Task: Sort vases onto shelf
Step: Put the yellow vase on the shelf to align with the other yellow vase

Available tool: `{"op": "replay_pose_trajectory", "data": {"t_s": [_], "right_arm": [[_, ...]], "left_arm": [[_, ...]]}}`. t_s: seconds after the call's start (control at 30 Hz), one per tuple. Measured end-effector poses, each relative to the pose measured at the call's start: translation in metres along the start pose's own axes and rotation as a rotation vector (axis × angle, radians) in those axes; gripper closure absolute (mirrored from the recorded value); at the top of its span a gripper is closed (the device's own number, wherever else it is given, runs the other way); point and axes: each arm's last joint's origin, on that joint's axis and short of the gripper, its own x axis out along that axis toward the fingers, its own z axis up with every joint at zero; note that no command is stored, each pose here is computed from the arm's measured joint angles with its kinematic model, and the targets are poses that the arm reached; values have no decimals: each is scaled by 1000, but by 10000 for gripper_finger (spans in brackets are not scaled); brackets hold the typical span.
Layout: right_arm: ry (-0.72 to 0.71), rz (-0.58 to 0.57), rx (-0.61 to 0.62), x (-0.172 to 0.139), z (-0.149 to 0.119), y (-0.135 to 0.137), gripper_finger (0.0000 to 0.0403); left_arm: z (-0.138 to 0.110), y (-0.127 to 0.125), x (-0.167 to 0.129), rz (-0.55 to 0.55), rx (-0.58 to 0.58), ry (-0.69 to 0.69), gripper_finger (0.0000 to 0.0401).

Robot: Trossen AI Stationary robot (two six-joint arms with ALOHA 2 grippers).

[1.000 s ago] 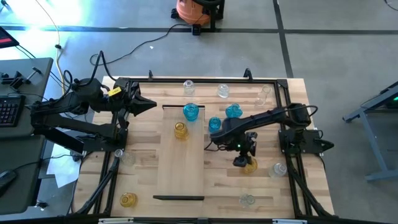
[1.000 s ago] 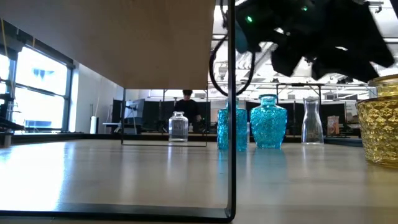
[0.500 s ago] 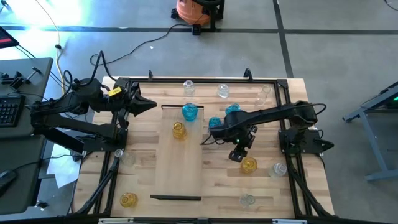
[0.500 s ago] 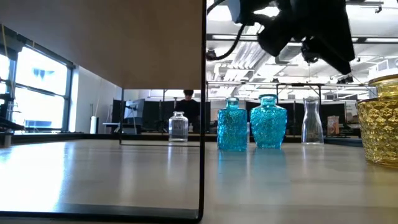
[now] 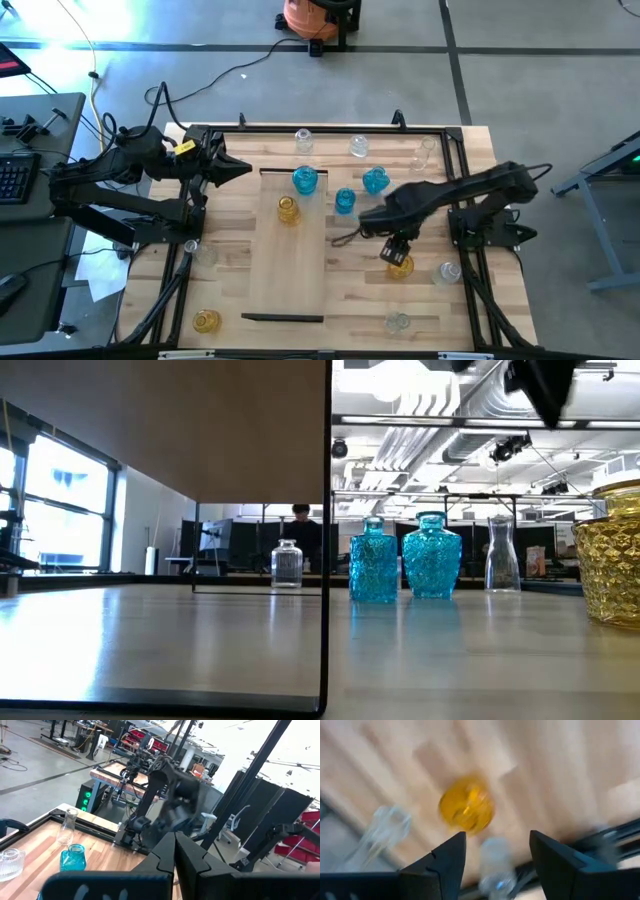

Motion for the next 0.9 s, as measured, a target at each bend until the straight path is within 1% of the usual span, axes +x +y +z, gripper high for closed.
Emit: {"op": "replay_pose_trajectory", "data": {"t_s": [0.07,0.13,0.23,0.3,0.43,0.57,0.63,0.8,0.9], "right_arm": [[-133,-49,21,-13,-11,8,205],[-243,-73,57,-22,-22,18,208],[-327,-72,75,-23,-37,36,210],[-325,-81,84,-14,-47,47,210],[-280,-132,102,13,-63,65,210],[-272,-139,147,32,-73,74,210],[-259,-130,188,40,-74,75,210],[-266,-56,297,54,-68,80,210],[-235,-36,390,64,-62,78,210]], "left_arm": [[0,0,0,0,1,0,400],[0,0,0,0,0,1,400],[0,0,0,0,1,0,400],[0,0,0,1,9,0,400],[0,0,0,1,18,-1,400],[0,0,0,1,17,-2,400],[0,0,0,0,17,-2,400],[0,0,0,1,16,-2,400],[0,0,0,1,16,-2,400]]}}
